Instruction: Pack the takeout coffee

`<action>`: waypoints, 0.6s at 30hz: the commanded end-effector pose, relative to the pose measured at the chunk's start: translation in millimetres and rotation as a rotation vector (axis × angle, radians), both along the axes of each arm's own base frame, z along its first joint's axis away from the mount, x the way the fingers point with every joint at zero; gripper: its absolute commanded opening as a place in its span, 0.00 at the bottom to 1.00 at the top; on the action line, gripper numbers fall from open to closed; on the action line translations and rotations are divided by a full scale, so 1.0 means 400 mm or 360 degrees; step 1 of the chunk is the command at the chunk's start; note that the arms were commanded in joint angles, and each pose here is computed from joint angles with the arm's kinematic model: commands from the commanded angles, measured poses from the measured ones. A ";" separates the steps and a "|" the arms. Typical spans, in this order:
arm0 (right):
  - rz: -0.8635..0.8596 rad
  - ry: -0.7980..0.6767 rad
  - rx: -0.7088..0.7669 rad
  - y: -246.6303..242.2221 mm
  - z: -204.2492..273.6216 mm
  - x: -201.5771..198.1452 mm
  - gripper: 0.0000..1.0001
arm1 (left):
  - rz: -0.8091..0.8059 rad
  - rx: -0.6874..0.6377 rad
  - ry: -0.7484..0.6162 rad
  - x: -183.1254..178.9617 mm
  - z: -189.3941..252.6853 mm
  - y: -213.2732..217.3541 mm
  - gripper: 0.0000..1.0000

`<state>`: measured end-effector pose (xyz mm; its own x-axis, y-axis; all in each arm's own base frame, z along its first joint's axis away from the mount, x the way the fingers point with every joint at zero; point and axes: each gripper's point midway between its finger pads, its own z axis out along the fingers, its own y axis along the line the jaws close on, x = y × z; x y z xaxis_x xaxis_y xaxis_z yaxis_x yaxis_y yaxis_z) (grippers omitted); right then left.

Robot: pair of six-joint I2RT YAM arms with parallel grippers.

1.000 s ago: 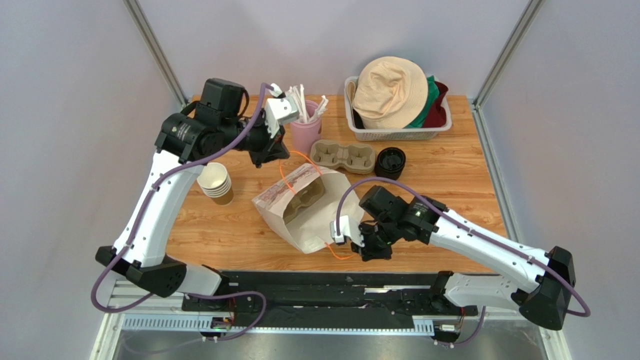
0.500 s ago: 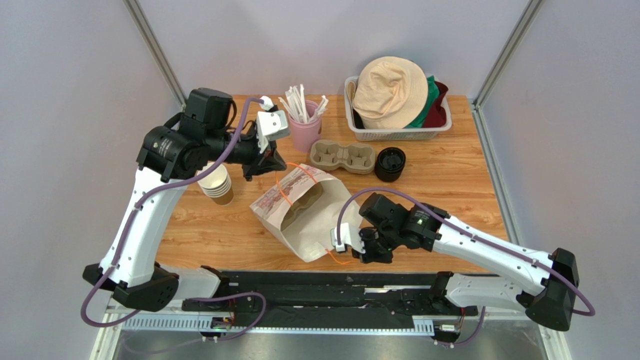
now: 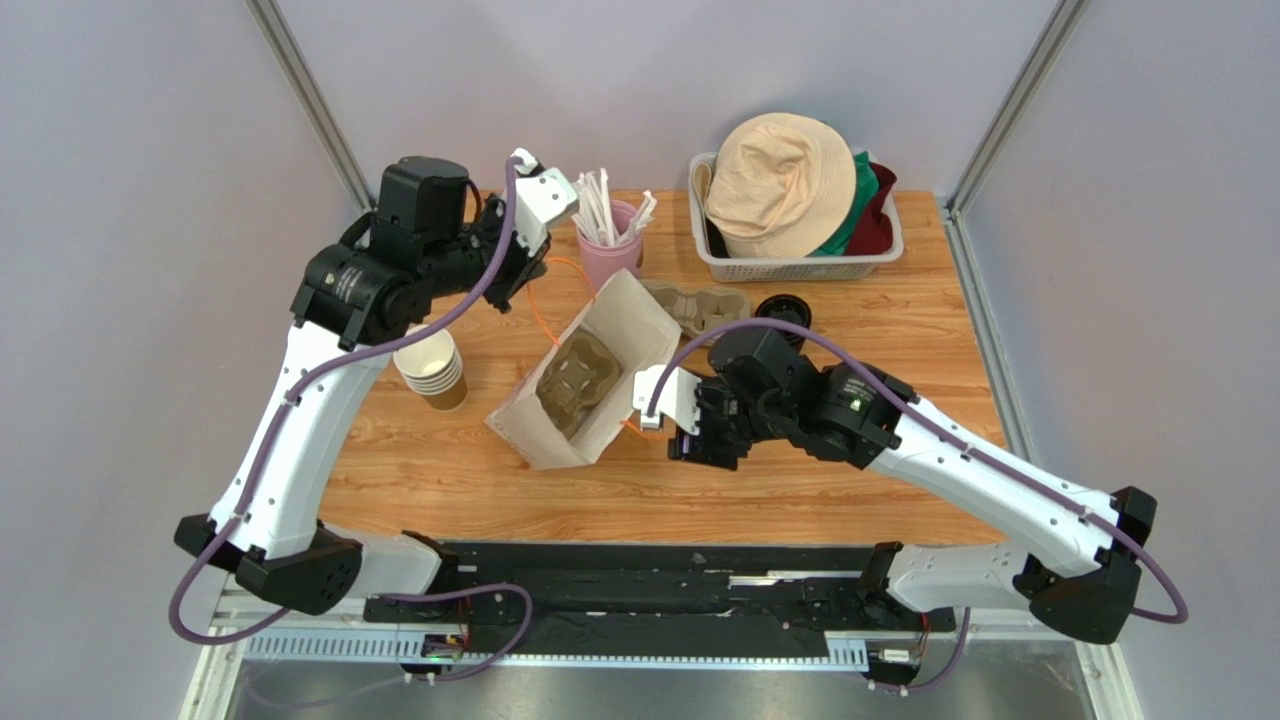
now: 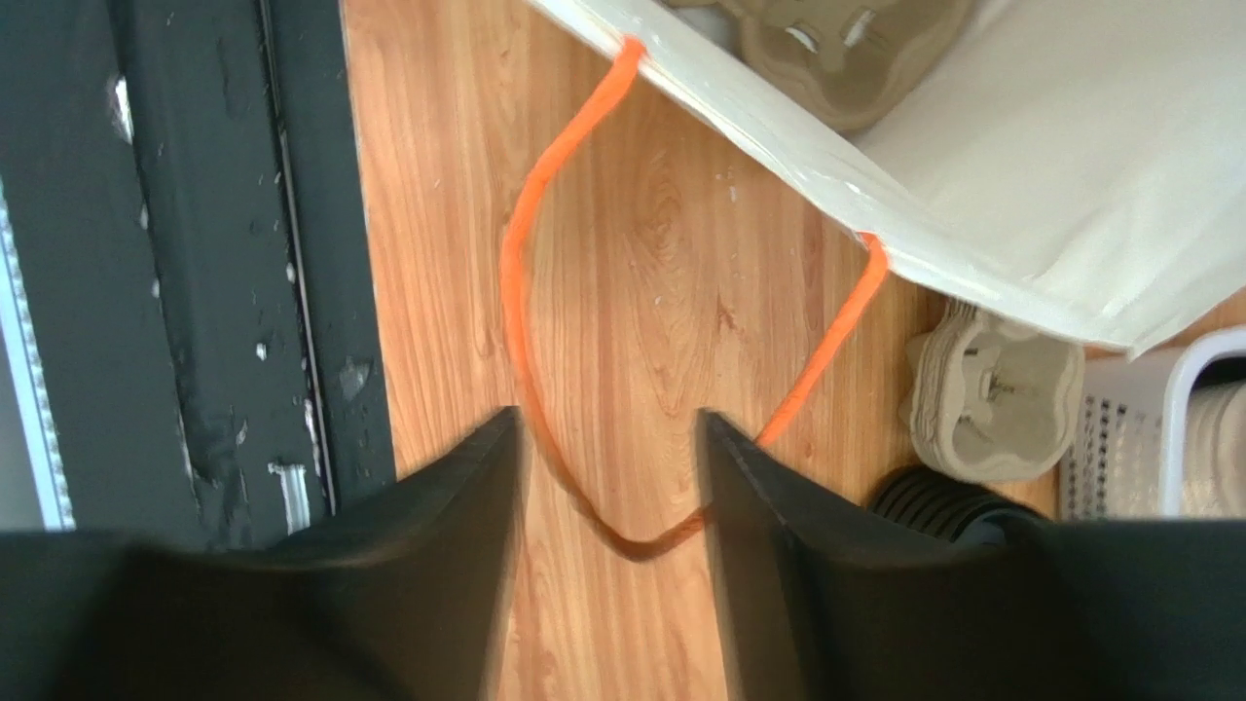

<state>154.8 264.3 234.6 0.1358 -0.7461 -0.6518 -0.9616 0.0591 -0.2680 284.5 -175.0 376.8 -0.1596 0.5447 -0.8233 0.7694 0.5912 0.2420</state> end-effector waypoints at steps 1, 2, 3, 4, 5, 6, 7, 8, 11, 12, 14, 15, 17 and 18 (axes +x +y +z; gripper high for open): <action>-0.0203 -0.0178 0.0141 0.031 0.089 0.081 0.72 | 0.0245 -0.0020 -0.0103 0.069 0.027 0.039 0.00; -0.0220 -0.0192 0.0164 0.033 0.103 0.088 0.74 | 0.0269 -0.0026 -0.0104 0.075 0.028 0.044 0.00; -0.0252 -0.0207 0.0196 0.031 0.121 0.102 0.80 | 0.0297 -0.0027 -0.0105 0.081 0.028 0.055 0.00; -0.0270 -0.0226 0.0241 0.032 0.151 0.110 0.80 | 0.0333 -0.0028 -0.0115 0.090 0.031 0.064 0.00; -0.0287 -0.0232 0.0262 0.030 0.165 0.116 0.80 | 0.0356 -0.0034 -0.0112 0.093 0.031 0.070 0.00; -0.0359 -0.0273 0.0263 0.013 0.182 0.140 0.81 | 0.0394 -0.0038 -0.0117 0.100 0.034 0.085 0.00; -0.0379 -0.0284 0.0299 0.010 0.204 0.146 0.82 | 0.0428 -0.0040 -0.0123 0.106 0.036 0.095 0.00; -0.0421 -0.0305 0.0339 0.000 0.235 0.161 0.82 | 0.0457 -0.0047 -0.0118 0.108 0.036 0.105 0.00; -0.0478 -0.0342 0.0415 -0.024 0.296 0.181 0.82 | 0.0533 -0.0062 -0.0122 0.113 0.037 0.140 0.00; -0.0494 -0.0343 0.0432 -0.029 0.306 0.184 0.82 | 0.0563 -0.0053 -0.0118 0.116 0.028 0.150 0.00; -0.0541 -0.0358 0.0459 -0.047 0.325 0.196 0.83 | 0.0617 -0.0064 -0.0130 0.114 0.032 0.171 0.00; -0.0553 -0.0357 0.0471 -0.051 0.330 0.199 0.83 | 0.0647 -0.0060 -0.0130 0.117 0.026 0.181 0.00; -0.0600 -0.0369 0.0493 -0.069 0.341 0.211 0.84 | 0.0710 -0.0083 -0.0141 0.111 0.032 0.204 0.00; -0.0618 -0.0366 0.0497 -0.073 0.340 0.214 0.84 | 0.0738 -0.0080 -0.0140 0.111 0.027 0.214 0.00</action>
<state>233.8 245.2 344.6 0.0621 -0.6111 -0.7891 -0.8145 0.4260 -0.3940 333.8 -108.1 364.9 -0.3334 0.4652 -0.8200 0.5039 0.8230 0.2620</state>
